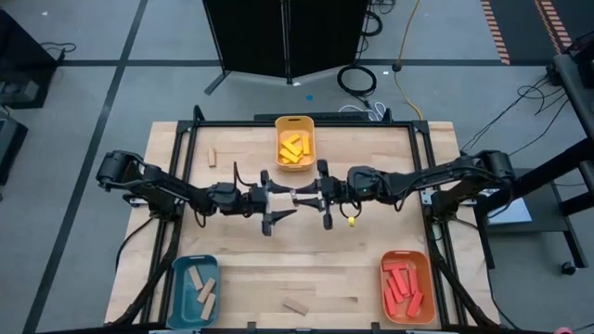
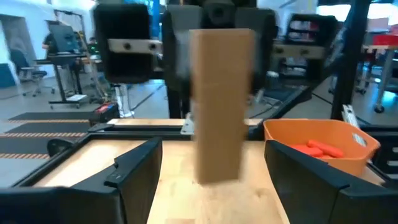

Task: Sort blocks
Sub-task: Put the brown block into the blue bin

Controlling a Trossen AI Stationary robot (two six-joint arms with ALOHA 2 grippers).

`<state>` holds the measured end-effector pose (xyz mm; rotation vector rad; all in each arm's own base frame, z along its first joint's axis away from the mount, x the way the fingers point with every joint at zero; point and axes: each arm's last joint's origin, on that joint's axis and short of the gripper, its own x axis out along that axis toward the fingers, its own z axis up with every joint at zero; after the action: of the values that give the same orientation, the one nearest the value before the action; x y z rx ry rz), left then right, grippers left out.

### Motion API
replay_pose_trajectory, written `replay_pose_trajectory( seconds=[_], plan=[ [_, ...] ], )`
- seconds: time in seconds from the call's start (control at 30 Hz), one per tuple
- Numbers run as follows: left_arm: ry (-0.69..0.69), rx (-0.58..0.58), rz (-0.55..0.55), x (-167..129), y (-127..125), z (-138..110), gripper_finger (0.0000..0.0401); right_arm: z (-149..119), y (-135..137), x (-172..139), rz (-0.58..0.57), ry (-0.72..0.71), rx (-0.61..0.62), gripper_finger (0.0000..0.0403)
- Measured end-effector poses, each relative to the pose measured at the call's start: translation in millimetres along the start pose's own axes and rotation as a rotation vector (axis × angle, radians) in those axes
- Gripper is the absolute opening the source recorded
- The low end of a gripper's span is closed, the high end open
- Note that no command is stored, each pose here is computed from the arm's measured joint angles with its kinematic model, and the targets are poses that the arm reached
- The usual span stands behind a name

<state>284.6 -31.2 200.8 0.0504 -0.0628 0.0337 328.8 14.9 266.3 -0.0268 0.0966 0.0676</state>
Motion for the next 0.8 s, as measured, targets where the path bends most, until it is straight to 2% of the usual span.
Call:
replay_pose_trajectory(
  seconds=[0.1,0.27,0.43,0.6,0.8],
  plan=[
    [-0.008,-0.001,0.01,1.7,0.1,2.5,0.0281,-3.7,-0.4,3.6,-0.006,0.0,0.02,0.0045],
    [-0.013,-0.001,0.001,2.9,-0.2,4.1,0.0281,-5.2,-0.6,7.6,-0.092,-0.031,0.039,0.0045],
    [-0.004,0.0,0.004,2.9,-0.2,3.1,0.0274,-5.5,-0.4,8.5,-0.099,-0.038,0.045,0.0045],
    [-0.004,-0.001,0.009,2.9,0.0,3.2,0.0225,-5.8,-0.4,8.6,-0.098,-0.037,0.05,0.0045],
    [0.002,0.0,0.037,2.9,1.0,2.6,0.013,-7.2,-0.1,8.7,-0.091,-0.022,0.048,0.0046]
  ],
)
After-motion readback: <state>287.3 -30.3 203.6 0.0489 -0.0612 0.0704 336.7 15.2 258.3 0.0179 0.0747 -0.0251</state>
